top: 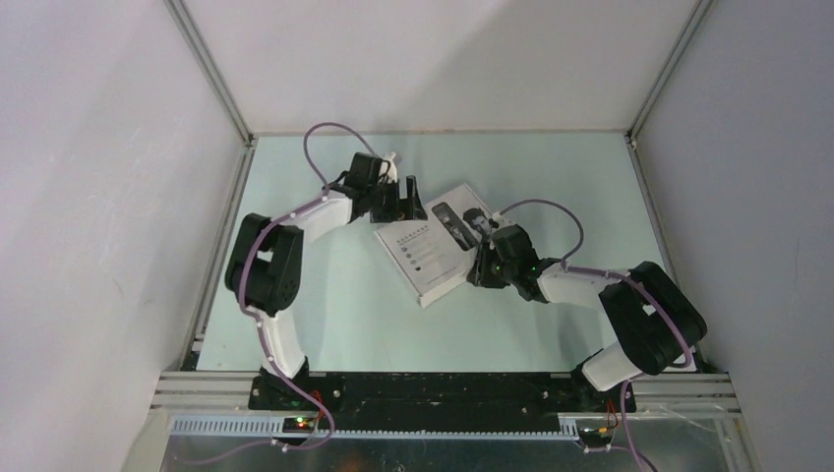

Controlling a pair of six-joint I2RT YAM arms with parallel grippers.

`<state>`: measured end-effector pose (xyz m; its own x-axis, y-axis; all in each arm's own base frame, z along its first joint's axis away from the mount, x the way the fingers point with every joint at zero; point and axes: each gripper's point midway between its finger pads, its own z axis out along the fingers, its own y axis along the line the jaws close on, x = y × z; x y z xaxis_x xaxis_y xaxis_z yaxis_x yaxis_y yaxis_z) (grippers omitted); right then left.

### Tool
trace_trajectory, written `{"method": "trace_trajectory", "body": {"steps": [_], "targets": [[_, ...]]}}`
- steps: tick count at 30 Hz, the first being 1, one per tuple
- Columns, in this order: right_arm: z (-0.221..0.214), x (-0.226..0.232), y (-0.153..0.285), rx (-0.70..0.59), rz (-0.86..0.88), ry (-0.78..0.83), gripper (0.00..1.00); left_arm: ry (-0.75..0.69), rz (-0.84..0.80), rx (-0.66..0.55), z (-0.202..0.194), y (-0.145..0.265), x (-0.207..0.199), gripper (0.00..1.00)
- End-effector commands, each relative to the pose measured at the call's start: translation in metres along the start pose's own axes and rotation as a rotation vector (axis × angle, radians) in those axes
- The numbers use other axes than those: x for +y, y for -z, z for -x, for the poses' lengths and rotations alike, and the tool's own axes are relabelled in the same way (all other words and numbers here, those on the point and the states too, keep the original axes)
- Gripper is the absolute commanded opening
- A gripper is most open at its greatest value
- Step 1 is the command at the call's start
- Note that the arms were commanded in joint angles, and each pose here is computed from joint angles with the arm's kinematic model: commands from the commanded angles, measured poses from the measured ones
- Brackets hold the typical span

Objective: Sort the hair-cutting tools

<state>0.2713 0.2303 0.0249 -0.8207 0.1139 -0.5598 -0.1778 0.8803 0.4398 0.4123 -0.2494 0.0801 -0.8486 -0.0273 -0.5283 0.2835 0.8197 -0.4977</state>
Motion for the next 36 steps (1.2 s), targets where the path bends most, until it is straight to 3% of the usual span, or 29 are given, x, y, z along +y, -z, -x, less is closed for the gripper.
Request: {"method": "trace_trajectory", "body": {"steps": [1, 5, 9, 13, 24, 36], "targets": [[0.064, 0.012, -0.011, -0.176, 0.046, 0.001, 0.35, 0.106, -0.153, 0.062, -0.041, 0.028, -0.048, 0.93], [0.085, 0.015, -0.013, -0.194, 0.067, 0.014, 0.36, 0.162, -0.165, 0.086, -0.081, 0.046, -0.05, 0.92], [0.084, 0.003, 0.001, -0.164, 0.041, -0.008, 0.36, 0.166, -0.078, -0.013, -0.082, 0.074, -0.037, 0.92], [0.058, -0.007, 0.015, -0.101, 0.017, 0.024, 0.36, 0.158, -0.015, -0.062, -0.077, 0.08, -0.023, 0.92], [-0.018, -0.012, 0.017, 0.027, -0.006, 0.027, 0.35, 0.264, -0.032, -0.019, -0.097, 0.064, -0.017, 0.92], [-0.048, 0.042, 0.017, 0.095, 0.213, 0.042, 0.33, 0.3, -0.084, -0.022, -0.126, 0.066, -0.033, 0.92]]}}
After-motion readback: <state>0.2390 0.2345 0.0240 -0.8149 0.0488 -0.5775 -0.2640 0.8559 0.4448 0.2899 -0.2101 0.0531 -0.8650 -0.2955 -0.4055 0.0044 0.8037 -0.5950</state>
